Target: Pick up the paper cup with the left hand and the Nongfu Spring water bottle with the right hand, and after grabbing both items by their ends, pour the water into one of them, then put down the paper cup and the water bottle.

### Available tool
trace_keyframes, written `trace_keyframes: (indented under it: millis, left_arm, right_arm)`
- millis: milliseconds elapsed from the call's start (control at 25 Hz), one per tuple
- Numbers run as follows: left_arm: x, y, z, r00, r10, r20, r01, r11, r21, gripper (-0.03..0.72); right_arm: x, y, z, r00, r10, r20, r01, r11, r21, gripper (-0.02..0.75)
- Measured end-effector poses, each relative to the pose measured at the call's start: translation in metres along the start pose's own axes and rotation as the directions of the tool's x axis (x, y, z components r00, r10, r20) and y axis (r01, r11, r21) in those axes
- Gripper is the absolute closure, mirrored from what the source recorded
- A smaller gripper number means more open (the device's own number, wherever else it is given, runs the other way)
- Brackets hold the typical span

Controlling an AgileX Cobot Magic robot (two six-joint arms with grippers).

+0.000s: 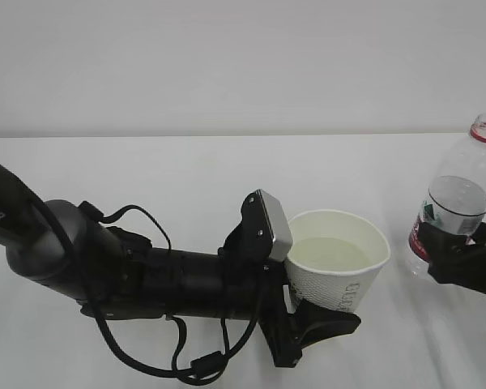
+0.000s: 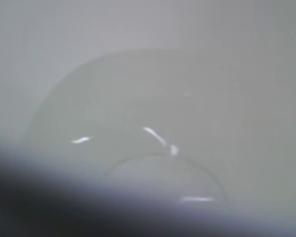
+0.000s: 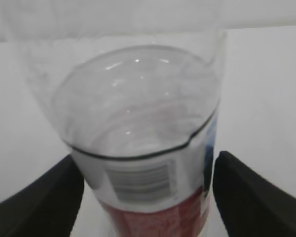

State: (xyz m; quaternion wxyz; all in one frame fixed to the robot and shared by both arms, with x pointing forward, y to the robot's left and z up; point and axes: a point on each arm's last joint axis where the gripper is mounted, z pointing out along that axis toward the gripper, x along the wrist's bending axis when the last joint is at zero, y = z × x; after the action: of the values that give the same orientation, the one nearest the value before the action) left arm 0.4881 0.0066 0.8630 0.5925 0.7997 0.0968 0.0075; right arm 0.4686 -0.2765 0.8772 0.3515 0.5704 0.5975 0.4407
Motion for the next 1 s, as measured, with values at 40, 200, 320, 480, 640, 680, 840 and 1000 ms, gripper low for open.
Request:
trace_keyframes:
  millis: [40,200,320,480,640,680,840,1000]
  left_arm:
    - [0.0,0.0,0.0,1.0,0.0,0.0,0.0,1.0,0.0,0.18]
    - [0.0,0.0,0.0,1.0,0.0,0.0,0.0,1.0,0.0,0.18]
    - [0.0,0.0,0.0,1.0,0.0,0.0,0.0,1.0,0.0,0.18]
    - [0.0,0.0,0.0,1.0,-0.001,-0.001,0.001,1.0,-0.001,0.18]
    - [0.0,0.0,0.0,1.0,-0.001,-0.001,0.001,1.0,-0.001,0.18]
    - [0.0,0.0,0.0,1.0,-0.001,-0.001,0.001,1.0,-0.001,0.18]
    - [0.0,0.0,0.0,1.0,-0.001,-0.001,0.001,1.0,-0.001,0.18]
    - [0.0,0.0,0.0,1.0,-0.002,-0.003,0.002,1.0,-0.001,0.18]
  right_arm:
    - [0.0,-0.001,-0.001,1.0,0.0,0.0,0.0,1.0,0.005,0.125]
    - [0.0,-0.007,-0.008,1.0,0.0,-0.002,0.0,0.999,0.032,0.125]
    - [0.001,-0.008,-0.014,1.0,0.001,-0.001,-0.001,0.999,0.037,0.125]
    - [0.002,-0.001,-0.026,1.0,0.001,-0.004,0.0,1.0,0.005,0.124]
    - [0.003,0.01,-0.037,1.0,-0.003,-0.008,0.003,0.998,-0.057,0.124]
    - [0.004,0.013,-0.04,1.0,-0.005,-0.009,0.004,0.997,-0.078,0.124]
    - [0.005,0.03,-0.05,1.0,-0.012,-0.015,0.009,0.985,-0.174,0.125]
    - [0.007,0.045,-0.06,1.0,-0.019,-0.019,0.013,0.966,-0.259,0.124]
